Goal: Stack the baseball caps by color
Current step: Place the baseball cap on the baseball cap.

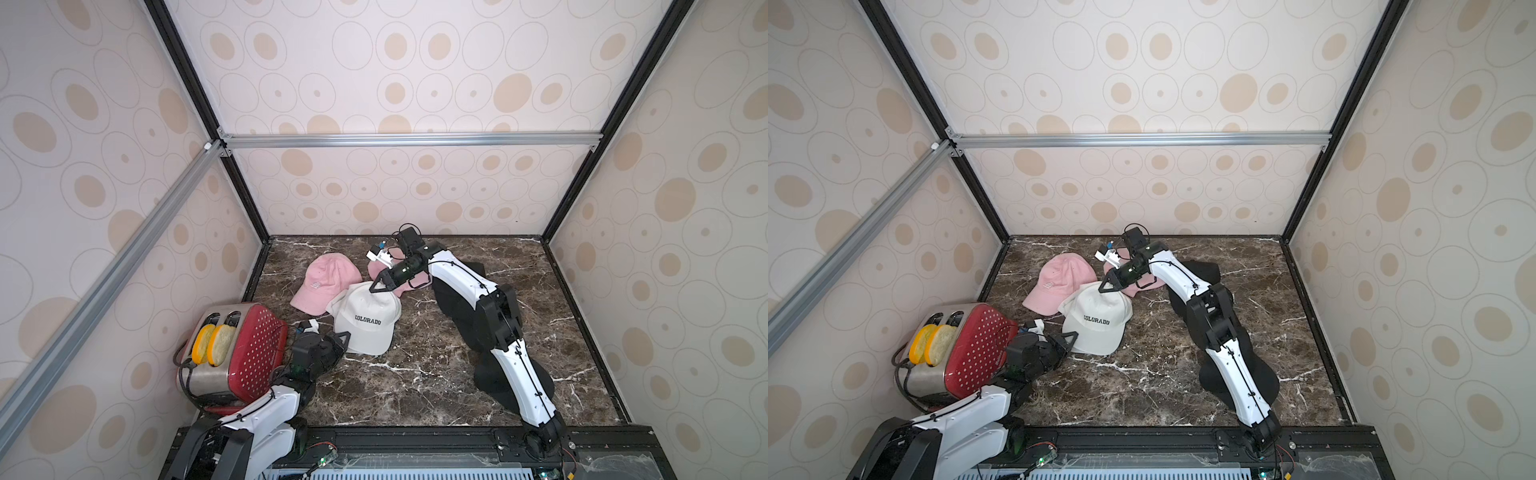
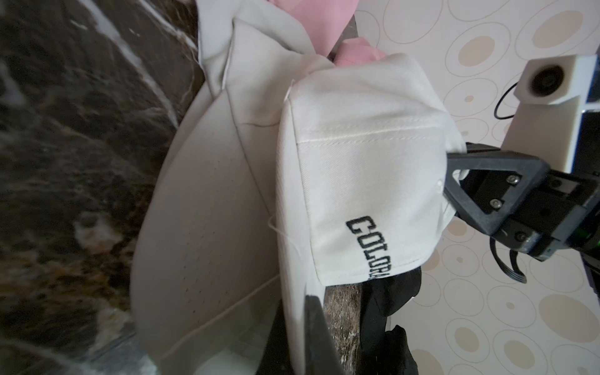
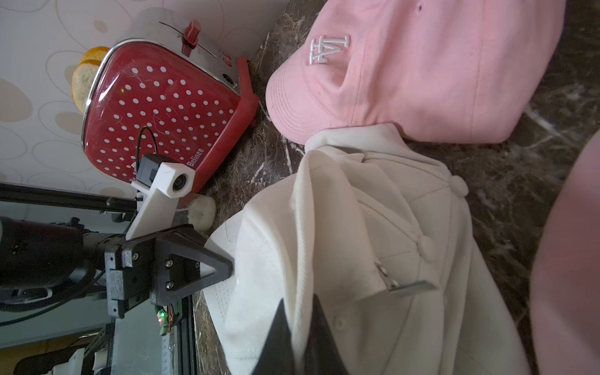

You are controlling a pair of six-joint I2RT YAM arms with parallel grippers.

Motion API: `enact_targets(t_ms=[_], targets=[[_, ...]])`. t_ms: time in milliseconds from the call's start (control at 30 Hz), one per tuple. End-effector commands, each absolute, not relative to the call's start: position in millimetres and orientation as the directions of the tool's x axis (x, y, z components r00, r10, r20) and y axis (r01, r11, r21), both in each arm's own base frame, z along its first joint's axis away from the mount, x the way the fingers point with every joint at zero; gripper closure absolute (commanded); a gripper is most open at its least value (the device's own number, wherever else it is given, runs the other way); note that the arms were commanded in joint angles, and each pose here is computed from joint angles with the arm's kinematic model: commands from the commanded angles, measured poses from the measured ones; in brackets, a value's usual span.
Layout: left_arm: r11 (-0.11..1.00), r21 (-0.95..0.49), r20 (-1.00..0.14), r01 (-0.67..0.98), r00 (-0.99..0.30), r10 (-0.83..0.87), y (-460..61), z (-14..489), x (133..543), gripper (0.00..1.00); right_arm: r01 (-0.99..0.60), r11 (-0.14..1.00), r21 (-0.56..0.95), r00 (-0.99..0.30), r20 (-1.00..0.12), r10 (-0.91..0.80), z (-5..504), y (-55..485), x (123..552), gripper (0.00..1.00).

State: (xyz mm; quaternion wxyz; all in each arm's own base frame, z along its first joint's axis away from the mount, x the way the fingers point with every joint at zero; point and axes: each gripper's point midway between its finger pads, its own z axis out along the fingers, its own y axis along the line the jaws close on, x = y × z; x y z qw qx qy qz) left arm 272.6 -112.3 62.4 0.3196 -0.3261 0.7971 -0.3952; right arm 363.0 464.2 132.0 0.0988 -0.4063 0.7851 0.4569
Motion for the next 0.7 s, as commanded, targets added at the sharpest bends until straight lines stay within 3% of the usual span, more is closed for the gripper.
enact_targets(t_ms=[0, 133, 267, 533, 667], targets=[[0.595, -0.664, -0.181, -0.452, -0.675, -0.715, -97.4, -7.9, 220.4, 0.84, -0.77, 0.284, 0.571, -0.629, -0.609, -0.483, 139.0, 469.4, 396.4, 0.92], [0.609, -0.666, -0.206, -0.43, -0.678, -0.705, -97.1, -2.3, 222.6, 0.53, -0.765, 0.281, 0.579, -0.634, -0.604, -0.483, 140.1, 470.1, 393.4, 0.93], [0.627, -0.682, -0.234, -0.375, -0.701, -0.673, -102.8, 17.7, 227.9, 0.33, -0.779, 0.272, 0.564, -0.619, -0.626, -0.475, 154.4, 470.6, 391.2, 0.88], [0.678, -0.683, -0.367, -0.272, -0.674, -0.641, -94.9, 74.5, 232.0, 0.27, -0.797, 0.297, 0.526, -0.603, -0.655, -0.456, 176.3, 464.3, 392.2, 0.66], [0.647, -0.732, -0.393, -0.212, -0.645, -0.655, -99.8, 91.7, 240.9, 0.24, -0.812, 0.308, 0.495, -0.583, -0.67, -0.46, 187.5, 458.5, 390.0, 0.53]])
